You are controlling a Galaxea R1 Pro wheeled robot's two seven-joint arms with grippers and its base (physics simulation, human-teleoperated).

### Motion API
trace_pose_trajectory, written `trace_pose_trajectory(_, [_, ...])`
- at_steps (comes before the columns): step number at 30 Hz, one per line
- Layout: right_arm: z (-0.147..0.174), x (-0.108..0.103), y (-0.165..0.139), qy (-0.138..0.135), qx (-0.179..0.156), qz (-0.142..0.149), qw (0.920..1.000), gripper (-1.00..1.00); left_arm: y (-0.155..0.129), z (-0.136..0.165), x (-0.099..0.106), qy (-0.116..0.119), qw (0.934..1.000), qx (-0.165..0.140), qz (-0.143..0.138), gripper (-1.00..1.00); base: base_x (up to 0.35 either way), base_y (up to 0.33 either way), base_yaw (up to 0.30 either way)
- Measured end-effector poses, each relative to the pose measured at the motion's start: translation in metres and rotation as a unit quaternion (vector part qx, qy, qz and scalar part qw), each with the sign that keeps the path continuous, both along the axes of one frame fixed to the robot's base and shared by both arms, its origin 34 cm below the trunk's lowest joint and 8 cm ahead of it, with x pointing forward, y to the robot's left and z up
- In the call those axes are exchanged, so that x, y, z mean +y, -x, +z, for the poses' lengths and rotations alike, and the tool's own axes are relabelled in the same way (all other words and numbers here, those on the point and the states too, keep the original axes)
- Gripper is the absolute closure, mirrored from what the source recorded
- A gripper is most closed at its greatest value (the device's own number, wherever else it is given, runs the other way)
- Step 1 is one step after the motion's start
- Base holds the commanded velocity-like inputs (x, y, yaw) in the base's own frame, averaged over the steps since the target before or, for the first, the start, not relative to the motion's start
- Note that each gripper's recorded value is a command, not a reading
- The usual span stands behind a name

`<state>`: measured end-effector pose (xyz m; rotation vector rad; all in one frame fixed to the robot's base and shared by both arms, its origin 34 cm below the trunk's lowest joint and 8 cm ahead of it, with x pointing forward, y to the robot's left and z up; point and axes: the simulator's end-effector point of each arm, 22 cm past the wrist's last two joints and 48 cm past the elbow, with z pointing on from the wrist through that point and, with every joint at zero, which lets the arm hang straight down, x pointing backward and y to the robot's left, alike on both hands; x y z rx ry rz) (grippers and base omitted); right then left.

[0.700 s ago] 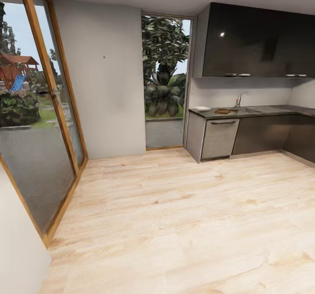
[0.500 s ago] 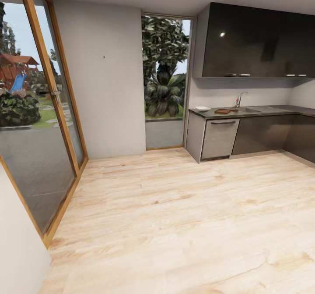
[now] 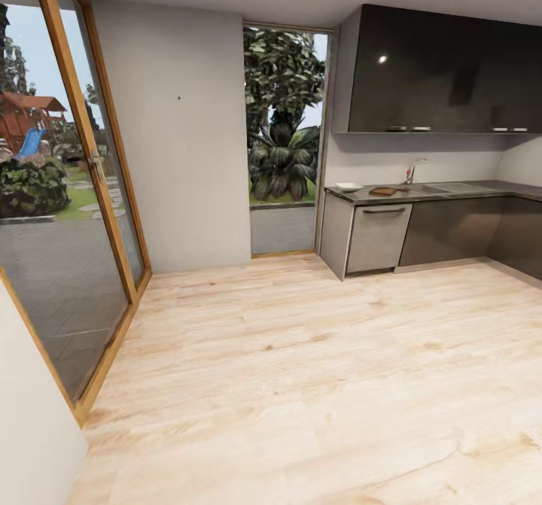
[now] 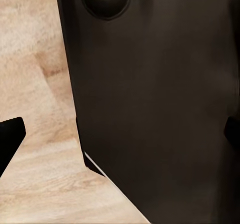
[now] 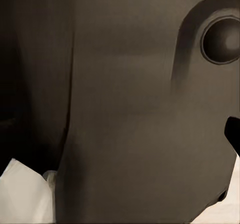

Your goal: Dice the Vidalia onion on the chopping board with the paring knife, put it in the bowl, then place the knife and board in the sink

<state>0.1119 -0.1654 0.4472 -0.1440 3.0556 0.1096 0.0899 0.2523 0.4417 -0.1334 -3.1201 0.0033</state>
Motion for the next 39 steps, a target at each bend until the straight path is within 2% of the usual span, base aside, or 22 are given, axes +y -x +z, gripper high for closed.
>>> trace_pose_trajectory(6, [0.002, -0.004, -0.017, 0.011, -0.033, 0.011, 0.9993, -1.0, 0.003, 0.002, -0.003, 0.003, 0.9999, -0.017, 0.001, -1.0, 0.0, 0.0, 0.0])
trace_pose_trajectory(11, [0.001, -0.029, -0.035, 0.035, -0.057, 0.013, 0.9977, -1.0, 0.005, 0.004, 0.004, -0.01, 0.9994, -0.032, 0.002, -1.0, 0.0, 0.0, 0.0])
trace_pose_trajectory(12, [0.005, -0.055, -0.071, 0.049, -0.099, 0.009, 0.9939, -1.0, -0.036, 0.006, 0.011, -0.024, 0.9959, -0.087, 0.004, -1.0, 0.0, 0.0, 0.0])
trace_pose_trajectory(13, [0.022, -0.053, -0.137, 0.043, -0.176, -0.001, 0.9835, -1.0, -0.11, 0.019, 0.008, -0.021, 0.9846, -0.173, 0.007, -1.0, 0.0, 0.0, 0.0])
trace_pose_trajectory(14, [0.059, -0.044, -0.222, 0.03, -0.271, -0.012, 0.962, -1.0, -0.202, 0.052, 0.002, -0.013, 0.9606, -0.278, 0.011, -1.0, 0.0, 0.0, 0.0])
trace_pose_trajectory(15, [0.126, -0.034, -0.312, 0.014, -0.383, -0.028, 0.923, -1.0, -0.26, 0.085, -0.002, -0.008, 0.9366, -0.35, 0.013, -1.0, 0.0, 0.0, 0.0])
trace_pose_trajectory(16, [0.161, -0.031, -0.347, 0.006, -0.431, -0.033, 0.9017, -1.0, -0.249, 0.079, -0.001, -0.009, 0.9384, -0.345, 0.014, -1.0, 0.0, 0.0, 0.0])
trace_pose_trajectory(24, [0.161, -0.031, -0.345, 0.006, -0.435, -0.036, 0.8997, -1.0, -0.233, 0.072, 0.001, -0.01, 0.9377, -0.347, 0.014, -1.0, 0.02, -0.011, -0.109])
trace_pose_trajectory(39, [0.158, -0.029, -0.341, 0.005, -0.432, -0.033, 0.9014, -1.0, -0.238, 0.075, 0.002, -0.01, 0.9345, -0.355, 0.015, -1.0, 0.216, -0.201, -0.202])
